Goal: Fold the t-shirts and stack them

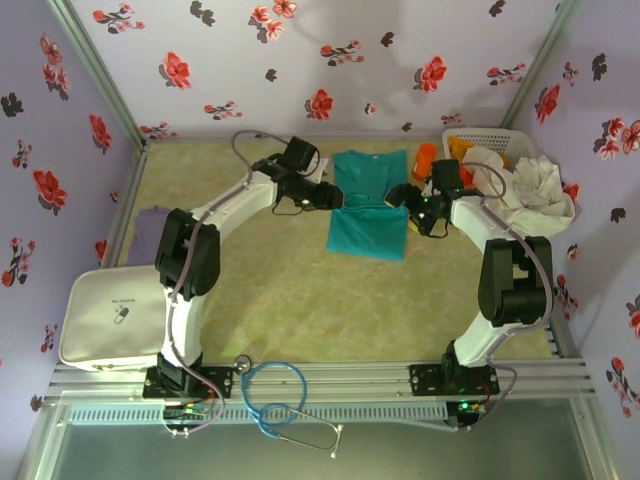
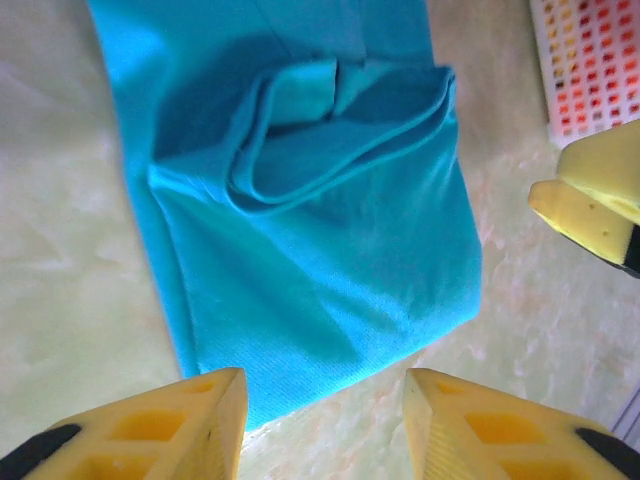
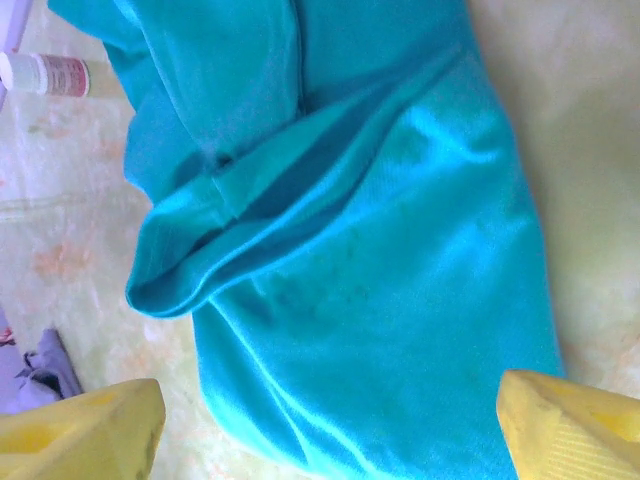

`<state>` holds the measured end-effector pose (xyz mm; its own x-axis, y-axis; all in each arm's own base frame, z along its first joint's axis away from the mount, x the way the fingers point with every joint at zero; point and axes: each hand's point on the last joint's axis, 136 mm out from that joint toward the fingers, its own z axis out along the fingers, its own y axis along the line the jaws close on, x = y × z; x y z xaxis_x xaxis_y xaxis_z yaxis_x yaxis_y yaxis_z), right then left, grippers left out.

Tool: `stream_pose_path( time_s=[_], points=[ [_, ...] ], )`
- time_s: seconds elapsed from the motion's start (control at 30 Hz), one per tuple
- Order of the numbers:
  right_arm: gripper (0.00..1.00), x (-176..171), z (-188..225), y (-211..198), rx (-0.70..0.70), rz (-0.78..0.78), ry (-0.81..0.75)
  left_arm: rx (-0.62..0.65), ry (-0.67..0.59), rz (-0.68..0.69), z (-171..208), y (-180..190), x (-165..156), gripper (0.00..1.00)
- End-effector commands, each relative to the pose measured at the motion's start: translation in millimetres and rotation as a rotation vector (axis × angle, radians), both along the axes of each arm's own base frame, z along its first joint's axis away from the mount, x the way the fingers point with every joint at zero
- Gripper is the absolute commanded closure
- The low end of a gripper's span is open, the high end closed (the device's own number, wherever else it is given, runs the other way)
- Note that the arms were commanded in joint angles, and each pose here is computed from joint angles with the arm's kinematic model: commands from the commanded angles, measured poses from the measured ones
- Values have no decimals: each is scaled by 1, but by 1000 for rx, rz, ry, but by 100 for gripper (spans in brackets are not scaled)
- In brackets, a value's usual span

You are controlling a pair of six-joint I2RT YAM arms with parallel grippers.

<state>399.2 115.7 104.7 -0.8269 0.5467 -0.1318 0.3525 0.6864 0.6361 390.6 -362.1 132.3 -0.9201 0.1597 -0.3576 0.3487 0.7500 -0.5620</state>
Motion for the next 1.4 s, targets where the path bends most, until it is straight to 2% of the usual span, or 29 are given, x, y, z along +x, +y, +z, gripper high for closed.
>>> stream_pose_path(
  time_s=[0.0,0.13,0.37,0.57,0.83,1.03,1.17,1.37],
  points=[
    [13,-3,12,17,119,-41,-12,-73,52,7,-17,-21,-4,56],
    [13,-7,8,30,194,-79,-14,-136,69,15,-26,-42,0,56],
    [14,-13,-17,49,229,-76,3,-236,134,32,-47,-71,16,56],
    [14,-23,-46,46,189,-92,43,-296,99,98,-56,-72,62,57],
    [14,-40,-79,40,134,-79,102,-417,20,176,-32,-73,117,57],
    [14,-41,-87,40,125,-68,110,-393,45,271,-53,-58,145,59],
    [14,-40,-86,41,125,-58,112,-357,39,262,-41,-48,141,59],
    [14,-34,-69,41,90,-23,84,-310,-32,215,5,-25,107,59]
  ],
)
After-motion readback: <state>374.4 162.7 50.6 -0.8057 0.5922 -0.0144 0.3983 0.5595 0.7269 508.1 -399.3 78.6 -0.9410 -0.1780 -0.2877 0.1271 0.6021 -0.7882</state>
